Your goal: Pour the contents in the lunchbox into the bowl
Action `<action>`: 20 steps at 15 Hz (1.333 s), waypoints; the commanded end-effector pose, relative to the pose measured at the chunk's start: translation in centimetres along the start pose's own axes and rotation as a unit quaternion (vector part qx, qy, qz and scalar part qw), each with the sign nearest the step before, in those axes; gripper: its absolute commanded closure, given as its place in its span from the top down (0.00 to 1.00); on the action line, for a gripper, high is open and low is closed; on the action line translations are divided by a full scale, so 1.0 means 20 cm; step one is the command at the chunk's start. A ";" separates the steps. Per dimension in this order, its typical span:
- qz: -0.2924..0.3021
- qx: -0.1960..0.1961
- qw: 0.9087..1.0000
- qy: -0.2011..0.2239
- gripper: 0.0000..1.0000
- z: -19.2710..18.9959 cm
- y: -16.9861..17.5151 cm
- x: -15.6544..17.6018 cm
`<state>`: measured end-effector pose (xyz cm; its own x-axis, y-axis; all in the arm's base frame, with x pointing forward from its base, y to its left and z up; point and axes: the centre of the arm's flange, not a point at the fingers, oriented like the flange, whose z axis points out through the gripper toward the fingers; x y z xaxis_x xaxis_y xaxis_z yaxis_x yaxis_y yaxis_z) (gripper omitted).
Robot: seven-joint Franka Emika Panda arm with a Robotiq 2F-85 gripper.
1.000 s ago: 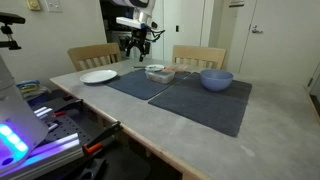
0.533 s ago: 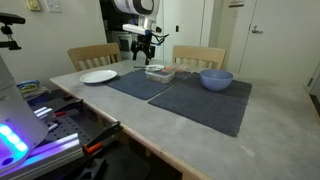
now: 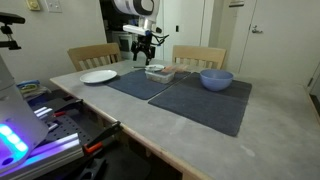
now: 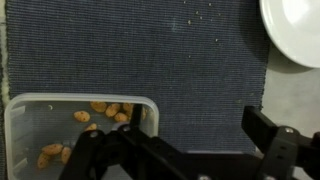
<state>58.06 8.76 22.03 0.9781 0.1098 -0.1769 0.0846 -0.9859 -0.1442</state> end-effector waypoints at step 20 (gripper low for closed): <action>0.003 -0.018 0.996 0.091 1.00 0.25 0.04 0.12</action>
<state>59.52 8.97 17.18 0.9961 0.0873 -0.0150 0.0851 -0.9901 -0.1114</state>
